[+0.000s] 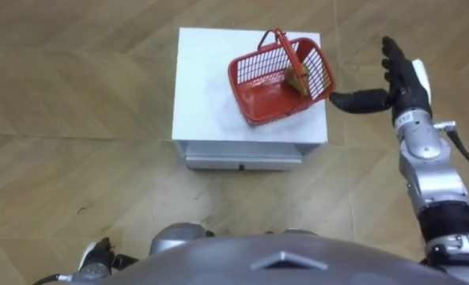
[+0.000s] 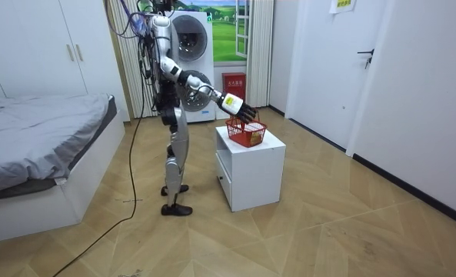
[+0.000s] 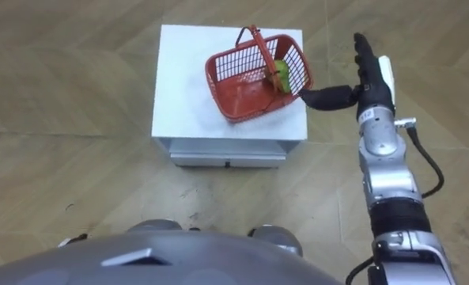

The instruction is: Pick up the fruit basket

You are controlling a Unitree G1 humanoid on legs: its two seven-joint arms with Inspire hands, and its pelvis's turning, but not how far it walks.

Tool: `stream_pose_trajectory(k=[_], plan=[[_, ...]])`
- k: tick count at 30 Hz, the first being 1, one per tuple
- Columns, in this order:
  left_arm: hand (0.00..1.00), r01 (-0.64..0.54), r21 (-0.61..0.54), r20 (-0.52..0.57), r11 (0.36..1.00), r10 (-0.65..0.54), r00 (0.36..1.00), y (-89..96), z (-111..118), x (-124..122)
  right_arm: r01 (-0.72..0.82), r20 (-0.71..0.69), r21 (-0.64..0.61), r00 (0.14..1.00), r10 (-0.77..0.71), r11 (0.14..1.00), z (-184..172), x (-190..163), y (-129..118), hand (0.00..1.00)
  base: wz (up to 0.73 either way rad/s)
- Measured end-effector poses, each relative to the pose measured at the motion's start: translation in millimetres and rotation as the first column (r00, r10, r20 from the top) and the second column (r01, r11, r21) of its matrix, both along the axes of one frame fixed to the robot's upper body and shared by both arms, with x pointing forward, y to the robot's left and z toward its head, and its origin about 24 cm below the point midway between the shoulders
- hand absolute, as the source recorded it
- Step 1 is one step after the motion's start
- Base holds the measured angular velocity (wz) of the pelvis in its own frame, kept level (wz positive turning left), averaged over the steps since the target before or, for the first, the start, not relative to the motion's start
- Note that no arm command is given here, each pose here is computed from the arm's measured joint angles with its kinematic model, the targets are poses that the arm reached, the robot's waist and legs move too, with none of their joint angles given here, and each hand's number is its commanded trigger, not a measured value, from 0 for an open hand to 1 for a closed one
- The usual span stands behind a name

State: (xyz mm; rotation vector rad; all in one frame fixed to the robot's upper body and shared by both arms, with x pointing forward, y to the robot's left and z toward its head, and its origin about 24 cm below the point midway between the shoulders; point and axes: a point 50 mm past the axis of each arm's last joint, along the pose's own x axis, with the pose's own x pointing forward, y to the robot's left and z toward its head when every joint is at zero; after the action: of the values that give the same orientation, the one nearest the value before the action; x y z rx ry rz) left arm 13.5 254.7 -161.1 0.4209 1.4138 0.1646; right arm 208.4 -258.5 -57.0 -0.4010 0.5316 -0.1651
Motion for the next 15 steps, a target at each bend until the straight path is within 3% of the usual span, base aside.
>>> stream_pose_trajectory(k=[6, 11, 15], plan=[[0.00, 0.008, 0.040, 0.071, 0.999, -0.010, 0.997, 2.5, 4, 9, 0.106, -0.229, 0.018, 0.968, -0.099, 0.994, -46, -50, -6, 0.00, 0.00], [0.00, -0.008, 0.063, 0.088, 0.998, 0.002, 0.996, -0.1, 4, 6, 0.222, -0.447, 0.022, 0.874, -0.189, 0.975, -82, -109, -7, 0.00, -0.01], [0.00, -0.011, 0.059, 0.087, 0.998, 0.006, 0.996, -4.0, 3, 6, 0.258, -0.528, 0.020, 0.823, -0.209, 0.966, -92, -134, -4, 0.00, -0.01]])
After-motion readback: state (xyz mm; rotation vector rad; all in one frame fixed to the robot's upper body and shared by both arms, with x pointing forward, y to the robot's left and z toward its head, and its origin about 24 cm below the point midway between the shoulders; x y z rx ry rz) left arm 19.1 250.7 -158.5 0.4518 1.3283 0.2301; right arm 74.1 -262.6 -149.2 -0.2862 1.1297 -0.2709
